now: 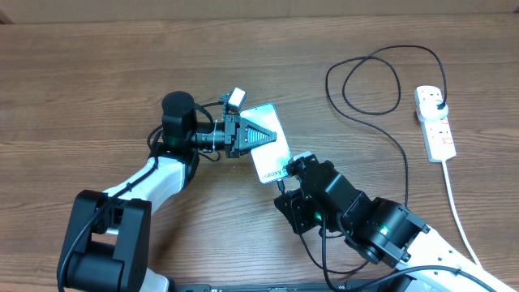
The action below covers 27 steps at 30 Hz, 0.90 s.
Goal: Plug charger to phone and switch on socket
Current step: 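Push the USB-C plug into the phone's bottom port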
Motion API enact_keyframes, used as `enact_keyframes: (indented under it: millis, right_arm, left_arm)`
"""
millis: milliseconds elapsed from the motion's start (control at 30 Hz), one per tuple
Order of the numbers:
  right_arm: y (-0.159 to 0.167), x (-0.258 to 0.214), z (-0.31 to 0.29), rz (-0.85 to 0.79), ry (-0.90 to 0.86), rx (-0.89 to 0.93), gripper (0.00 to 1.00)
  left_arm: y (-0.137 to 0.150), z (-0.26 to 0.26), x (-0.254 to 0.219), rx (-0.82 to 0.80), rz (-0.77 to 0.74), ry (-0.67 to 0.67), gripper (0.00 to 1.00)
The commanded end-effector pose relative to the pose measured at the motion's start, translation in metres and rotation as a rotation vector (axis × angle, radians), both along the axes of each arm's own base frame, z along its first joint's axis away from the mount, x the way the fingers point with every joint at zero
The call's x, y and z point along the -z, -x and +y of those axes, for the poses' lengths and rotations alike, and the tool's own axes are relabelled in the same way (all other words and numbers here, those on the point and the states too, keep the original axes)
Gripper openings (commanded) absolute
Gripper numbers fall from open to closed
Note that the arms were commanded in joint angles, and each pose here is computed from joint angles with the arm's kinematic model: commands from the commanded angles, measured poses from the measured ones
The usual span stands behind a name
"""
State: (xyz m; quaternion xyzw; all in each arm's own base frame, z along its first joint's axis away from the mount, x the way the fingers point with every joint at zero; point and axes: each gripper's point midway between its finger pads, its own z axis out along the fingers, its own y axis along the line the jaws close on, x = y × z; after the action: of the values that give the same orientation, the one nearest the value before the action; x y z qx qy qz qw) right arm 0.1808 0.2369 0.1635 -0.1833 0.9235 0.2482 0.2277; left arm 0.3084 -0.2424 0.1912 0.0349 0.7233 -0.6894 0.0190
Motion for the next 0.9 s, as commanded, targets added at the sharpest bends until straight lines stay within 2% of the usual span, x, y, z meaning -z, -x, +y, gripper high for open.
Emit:
enact_keyframes:
  millis: [0, 133, 167, 533, 733, 867]
  right_arm:
    - [-0.006, -0.004, -0.001, -0.034, 0.003, 0.018, 0.21]
    - [-0.011, -0.007, 0.000, -0.059, -0.004, 0.030, 0.05]
    - [-0.013, -0.008, 0.000, -0.067, -0.004, 0.036, 0.04]
    - [-0.028, -0.026, 0.010, -0.146, -0.070, 0.055, 0.04]
    - [-0.047, -0.033, 0.006, -0.226, -0.056, 0.127, 0.04]
    - [-0.051, -0.045, 0.017, -0.256, -0.120, 0.115, 0.04]
  left_arm:
    - [0.005, -0.002, -0.005, 0.040, -0.045, 0.013, 0.04]
    - [0.006, -0.002, -0.005, 0.045, -0.065, 0.014, 0.04]
    - [0.007, -0.002, -0.006, 0.050, -0.071, 0.016, 0.04]
    - [0.017, -0.005, -0.007, 0.105, -0.152, 0.032, 0.04]
    - [0.030, -0.016, -0.008, 0.163, -0.138, 0.040, 0.04]
    - [0.036, -0.020, -0.008, 0.187, -0.135, 0.043, 0.04]
